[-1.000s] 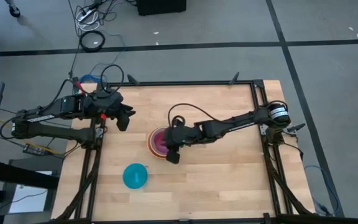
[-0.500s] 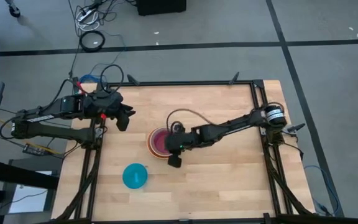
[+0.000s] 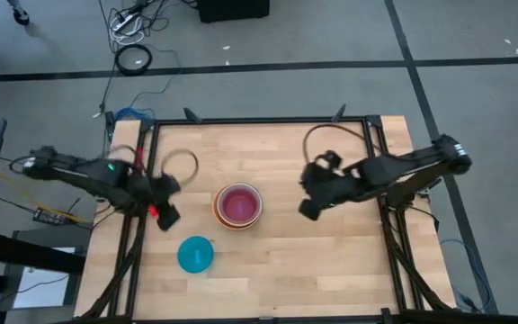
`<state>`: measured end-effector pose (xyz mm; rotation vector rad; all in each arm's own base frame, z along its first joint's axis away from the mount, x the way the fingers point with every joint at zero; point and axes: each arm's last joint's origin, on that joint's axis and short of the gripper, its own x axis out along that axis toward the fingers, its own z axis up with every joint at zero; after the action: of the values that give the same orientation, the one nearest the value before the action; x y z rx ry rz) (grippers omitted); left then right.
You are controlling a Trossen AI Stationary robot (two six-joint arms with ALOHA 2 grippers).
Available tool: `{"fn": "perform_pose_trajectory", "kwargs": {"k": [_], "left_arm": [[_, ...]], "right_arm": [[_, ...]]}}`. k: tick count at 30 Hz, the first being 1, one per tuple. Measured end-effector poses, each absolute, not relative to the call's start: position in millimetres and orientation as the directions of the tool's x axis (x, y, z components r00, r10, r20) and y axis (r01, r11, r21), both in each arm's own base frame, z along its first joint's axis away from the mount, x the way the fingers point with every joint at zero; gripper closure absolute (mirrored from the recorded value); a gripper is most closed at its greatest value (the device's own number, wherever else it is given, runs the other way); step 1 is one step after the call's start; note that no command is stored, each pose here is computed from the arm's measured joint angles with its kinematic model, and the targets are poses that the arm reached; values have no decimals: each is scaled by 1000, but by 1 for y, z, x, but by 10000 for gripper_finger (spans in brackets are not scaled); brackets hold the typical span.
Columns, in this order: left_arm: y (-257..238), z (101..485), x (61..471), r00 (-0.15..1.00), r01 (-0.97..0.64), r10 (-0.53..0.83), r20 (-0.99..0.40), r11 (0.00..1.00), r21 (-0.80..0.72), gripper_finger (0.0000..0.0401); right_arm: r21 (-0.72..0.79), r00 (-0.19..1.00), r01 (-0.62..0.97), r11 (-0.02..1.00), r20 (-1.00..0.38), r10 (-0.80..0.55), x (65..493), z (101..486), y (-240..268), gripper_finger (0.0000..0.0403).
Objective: Nest bowls inside each other
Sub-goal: Stack the blue bowl on top of the violet bowl
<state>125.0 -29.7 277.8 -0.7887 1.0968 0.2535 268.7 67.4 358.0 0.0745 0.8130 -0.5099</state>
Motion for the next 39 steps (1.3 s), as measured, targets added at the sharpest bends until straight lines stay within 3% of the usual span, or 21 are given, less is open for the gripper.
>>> {"fn": "perform_pose_trajectory", "kwargs": {"k": [7,14,19,25,39], "left_arm": [[-84,214,153,480,-469,-363,-799,663,-583,274],[-113,190,165,402,-525,-236,-885,733,-433,274],[-126,205,178,389,-524,-220,-894,746,-411,274],[-119,217,172,211,-592,23,-977,798,-110,274],[-129,196,183,151,-566,46,-987,823,-48,274]], "right_arm": [[-158,506,527,835,-731,-458,241,358,81,358],[-243,427,517,821,-758,-494,255,330,88,358],[-314,344,501,807,-783,-518,269,304,87,357],[-361,297,479,800,-791,-535,284,287,84,357],[-342,317,467,816,-797,-515,291,283,84,354]]}}
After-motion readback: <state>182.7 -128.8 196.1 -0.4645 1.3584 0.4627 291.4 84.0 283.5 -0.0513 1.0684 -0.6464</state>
